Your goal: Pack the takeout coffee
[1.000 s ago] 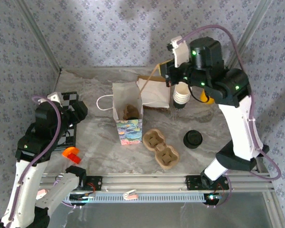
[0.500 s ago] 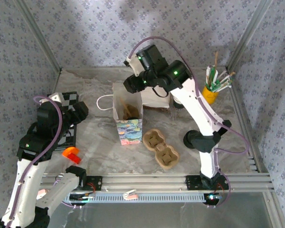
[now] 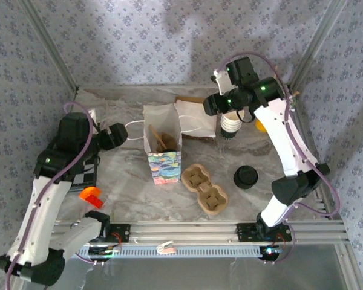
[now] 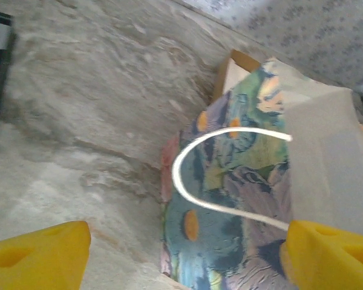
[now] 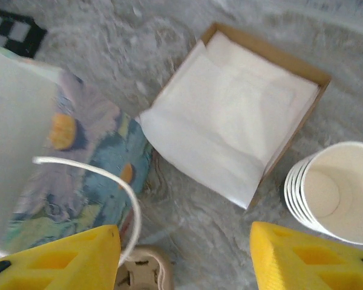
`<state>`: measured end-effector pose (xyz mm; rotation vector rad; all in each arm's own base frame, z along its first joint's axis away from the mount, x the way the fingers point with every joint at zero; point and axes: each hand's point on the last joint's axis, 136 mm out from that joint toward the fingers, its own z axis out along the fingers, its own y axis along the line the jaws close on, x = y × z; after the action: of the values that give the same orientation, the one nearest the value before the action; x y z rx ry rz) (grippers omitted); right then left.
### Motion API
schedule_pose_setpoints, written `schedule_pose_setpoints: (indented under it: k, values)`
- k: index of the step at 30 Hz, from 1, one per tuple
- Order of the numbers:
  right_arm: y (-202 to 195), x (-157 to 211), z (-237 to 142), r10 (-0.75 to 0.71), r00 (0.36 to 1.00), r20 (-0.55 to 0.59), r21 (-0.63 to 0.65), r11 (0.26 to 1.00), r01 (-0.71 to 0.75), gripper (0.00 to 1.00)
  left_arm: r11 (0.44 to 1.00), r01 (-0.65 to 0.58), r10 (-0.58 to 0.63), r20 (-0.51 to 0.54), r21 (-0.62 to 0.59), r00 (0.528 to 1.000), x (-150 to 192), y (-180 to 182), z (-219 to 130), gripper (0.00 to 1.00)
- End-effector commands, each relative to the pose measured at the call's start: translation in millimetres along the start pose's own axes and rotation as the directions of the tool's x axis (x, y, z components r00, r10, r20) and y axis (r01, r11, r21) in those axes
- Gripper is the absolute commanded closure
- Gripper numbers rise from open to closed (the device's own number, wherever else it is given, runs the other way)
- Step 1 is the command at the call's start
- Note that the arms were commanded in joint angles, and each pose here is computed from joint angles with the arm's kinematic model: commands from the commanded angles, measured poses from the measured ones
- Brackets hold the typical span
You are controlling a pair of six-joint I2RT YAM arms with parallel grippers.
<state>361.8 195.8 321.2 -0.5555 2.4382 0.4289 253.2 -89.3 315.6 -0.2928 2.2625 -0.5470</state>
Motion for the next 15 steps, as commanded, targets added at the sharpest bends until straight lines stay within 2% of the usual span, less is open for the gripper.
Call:
schedule_pose_setpoints:
  k: [1,6,9,15]
  values:
    - [-3,11,32,-0.007,0.998,-0.058,-0.107,0.994,0.001,0.41,0.990,-0.021,0.027,-0.045,0.143,0.999,-5,-31,4,0.18]
    - [-8,22,72,0.003,0.994,-0.105,-0.165,0.986,-0.020,0.42,0.982,-0.036,0.062,-0.135,0.186,0.989,3,-50,30,0.19]
    - [-10,24,88,0.004,0.992,-0.124,-0.172,0.985,-0.025,0.42,0.984,-0.064,0.093,-0.178,0.166,0.980,6,-56,47,0.20]
    - [-11,30,109,-0.014,0.988,-0.153,-0.174,0.985,-0.013,0.45,0.990,-0.107,0.125,-0.222,0.091,0.967,4,-54,75,0.29]
